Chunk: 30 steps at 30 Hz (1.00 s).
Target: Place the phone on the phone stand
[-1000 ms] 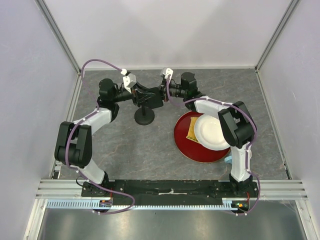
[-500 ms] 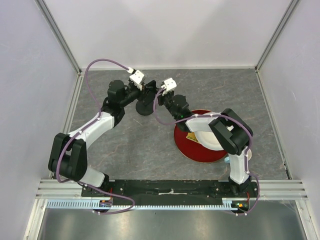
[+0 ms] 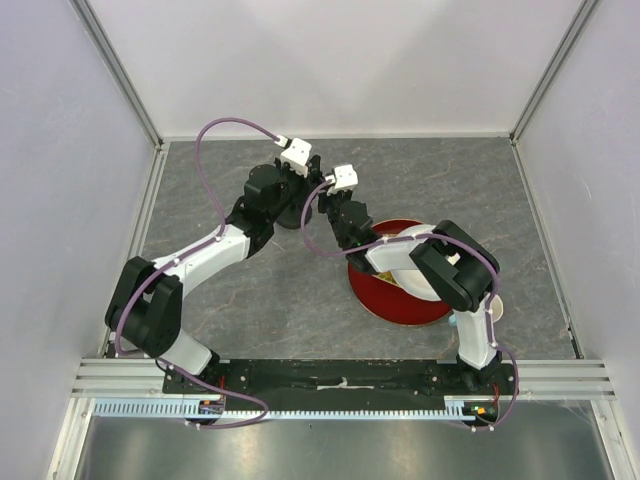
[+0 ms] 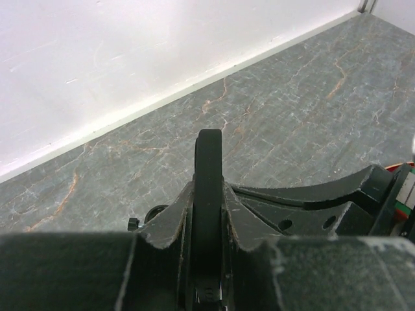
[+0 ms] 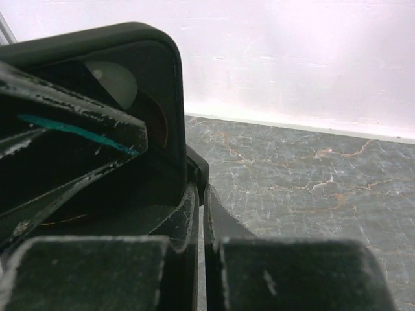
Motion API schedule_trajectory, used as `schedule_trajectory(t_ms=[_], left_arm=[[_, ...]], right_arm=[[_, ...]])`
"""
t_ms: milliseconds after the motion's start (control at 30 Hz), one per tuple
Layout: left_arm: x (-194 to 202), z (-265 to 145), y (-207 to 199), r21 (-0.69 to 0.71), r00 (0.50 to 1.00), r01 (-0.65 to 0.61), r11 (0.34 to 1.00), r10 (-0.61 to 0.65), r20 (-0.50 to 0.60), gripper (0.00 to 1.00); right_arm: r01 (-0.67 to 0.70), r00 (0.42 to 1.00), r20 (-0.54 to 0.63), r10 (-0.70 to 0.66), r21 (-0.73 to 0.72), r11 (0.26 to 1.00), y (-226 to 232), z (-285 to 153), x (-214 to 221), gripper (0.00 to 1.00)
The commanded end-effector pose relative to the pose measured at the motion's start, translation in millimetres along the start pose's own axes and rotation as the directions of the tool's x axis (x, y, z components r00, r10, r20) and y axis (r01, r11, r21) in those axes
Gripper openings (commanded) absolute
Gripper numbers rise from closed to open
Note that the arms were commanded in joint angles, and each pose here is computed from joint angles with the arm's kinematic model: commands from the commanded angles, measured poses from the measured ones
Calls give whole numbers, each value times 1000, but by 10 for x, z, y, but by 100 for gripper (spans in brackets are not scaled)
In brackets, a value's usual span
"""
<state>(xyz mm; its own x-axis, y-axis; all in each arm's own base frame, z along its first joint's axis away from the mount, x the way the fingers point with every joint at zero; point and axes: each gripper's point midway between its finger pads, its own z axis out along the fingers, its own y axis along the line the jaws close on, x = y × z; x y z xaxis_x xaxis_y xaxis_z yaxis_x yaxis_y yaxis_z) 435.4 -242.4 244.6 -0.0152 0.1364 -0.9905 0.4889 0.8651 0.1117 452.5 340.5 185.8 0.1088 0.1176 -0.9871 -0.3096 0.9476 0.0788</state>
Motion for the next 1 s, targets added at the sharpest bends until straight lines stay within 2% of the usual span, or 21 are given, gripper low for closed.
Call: schedule_trajectory(t_ms=[0,200,367,400,433,533,633,700,733,767,800,833,867,900,933,967], left_arm=[[52,46,610,-275,1000,-22,961,21,-7,2],[129,87,598,-263,998,-55,963,49,-28,2],[193,75,658,-287,996,-84,954,72,-50,2],[187,65,659,-287,996,-85,954,74,-49,2],[190,56,658,-285,996,-88,954,77,-51,2],[190,32,646,-278,995,-93,956,82,-51,2],[170,10,652,-278,996,-83,957,74,-43,2],[158,16,584,-227,997,-70,971,65,-31,2],[134,19,561,-208,998,-66,976,62,-25,2],[115,30,486,-151,998,-62,987,59,-23,2],[93,39,417,-105,998,-58,993,56,-17,2],[25,16,376,-69,998,-57,996,57,-1,2],[-32,13,239,26,998,-56,998,56,22,2],[-46,-15,183,75,999,-52,996,51,19,2],[-75,-39,115,129,999,-49,990,47,21,2],[-214,-79,49,190,998,-56,980,48,48,2]], right_arm=[[36,999,44,-30,-156,987,363,-173,-29,0],[73,994,92,-54,-219,973,433,-245,-228,0],[118,992,83,-98,-288,951,529,-296,-233,0],[123,991,88,-101,-303,945,543,-301,-269,3],[129,991,77,-110,-315,940,556,-291,-261,11],[108,994,32,-104,-296,949,402,-240,-214,19],[69,998,13,-68,-272,960,124,-180,-229,22],[31,999,-9,-35,-302,953,-62,-147,-219,24],[-13,1000,-24,6,-284,959,-274,-89,-220,28],[-68,997,-47,55,-321,945,-300,-91,-208,30],[-100,994,-71,78,-409,907,-243,-122,-196,32],[-119,992,-95,87,-426,897,-407,-91,-165,37],[-138,989,-118,94,-462,876,-425,-96,-112,39],[-172,983,-148,107,-559,811,-325,-172,-121,43],[-188,980,-163,111,-594,782,-330,-193,-113,52],[-210,975,-188,118,-612,762,-414,-187,-50,57]])
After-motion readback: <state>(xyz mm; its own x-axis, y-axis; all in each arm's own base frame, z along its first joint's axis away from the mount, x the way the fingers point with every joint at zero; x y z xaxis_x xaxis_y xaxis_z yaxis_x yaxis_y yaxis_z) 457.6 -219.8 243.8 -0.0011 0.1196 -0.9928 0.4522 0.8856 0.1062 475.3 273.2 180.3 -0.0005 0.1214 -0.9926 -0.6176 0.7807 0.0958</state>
